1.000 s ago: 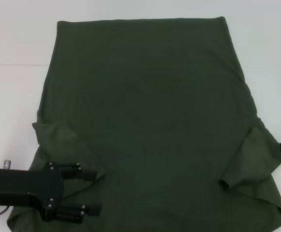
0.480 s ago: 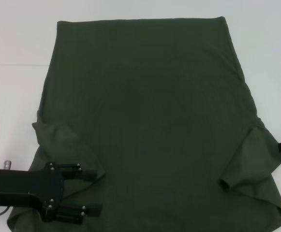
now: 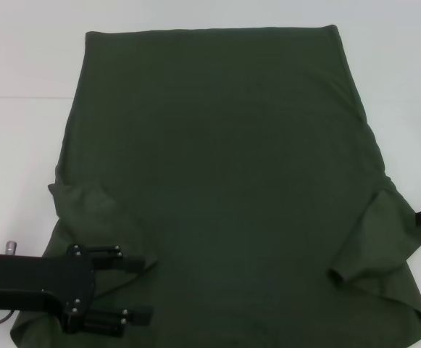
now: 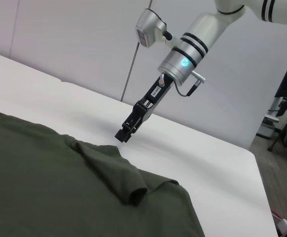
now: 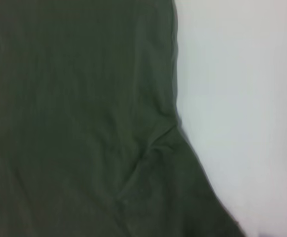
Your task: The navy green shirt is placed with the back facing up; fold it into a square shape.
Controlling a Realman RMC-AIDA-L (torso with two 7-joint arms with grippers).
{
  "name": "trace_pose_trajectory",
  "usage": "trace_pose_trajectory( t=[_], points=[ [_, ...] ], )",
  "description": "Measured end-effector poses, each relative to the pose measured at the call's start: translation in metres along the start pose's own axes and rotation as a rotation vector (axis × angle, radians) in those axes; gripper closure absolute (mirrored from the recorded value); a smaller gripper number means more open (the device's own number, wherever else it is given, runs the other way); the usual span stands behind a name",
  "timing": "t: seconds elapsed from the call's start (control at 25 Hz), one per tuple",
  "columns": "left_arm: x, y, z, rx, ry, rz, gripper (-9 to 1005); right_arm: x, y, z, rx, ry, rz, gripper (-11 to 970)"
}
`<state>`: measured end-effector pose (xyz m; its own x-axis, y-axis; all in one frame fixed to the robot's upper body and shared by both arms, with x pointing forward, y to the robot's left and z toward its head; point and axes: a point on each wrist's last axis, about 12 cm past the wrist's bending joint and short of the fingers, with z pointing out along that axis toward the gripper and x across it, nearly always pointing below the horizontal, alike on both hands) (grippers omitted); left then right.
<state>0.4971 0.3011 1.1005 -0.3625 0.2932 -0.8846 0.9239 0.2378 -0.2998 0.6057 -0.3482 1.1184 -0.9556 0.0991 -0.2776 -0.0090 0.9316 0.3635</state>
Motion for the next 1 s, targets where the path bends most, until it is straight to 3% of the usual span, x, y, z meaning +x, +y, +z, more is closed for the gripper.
trace_pose_trajectory(
  t=[1.0],
  points=[
    [0.001,-0.001,0.000,-0.002,0.000,-0.003,155,0.000,0.005,0.011,0.013,0.004,-0.035,257]
  ],
)
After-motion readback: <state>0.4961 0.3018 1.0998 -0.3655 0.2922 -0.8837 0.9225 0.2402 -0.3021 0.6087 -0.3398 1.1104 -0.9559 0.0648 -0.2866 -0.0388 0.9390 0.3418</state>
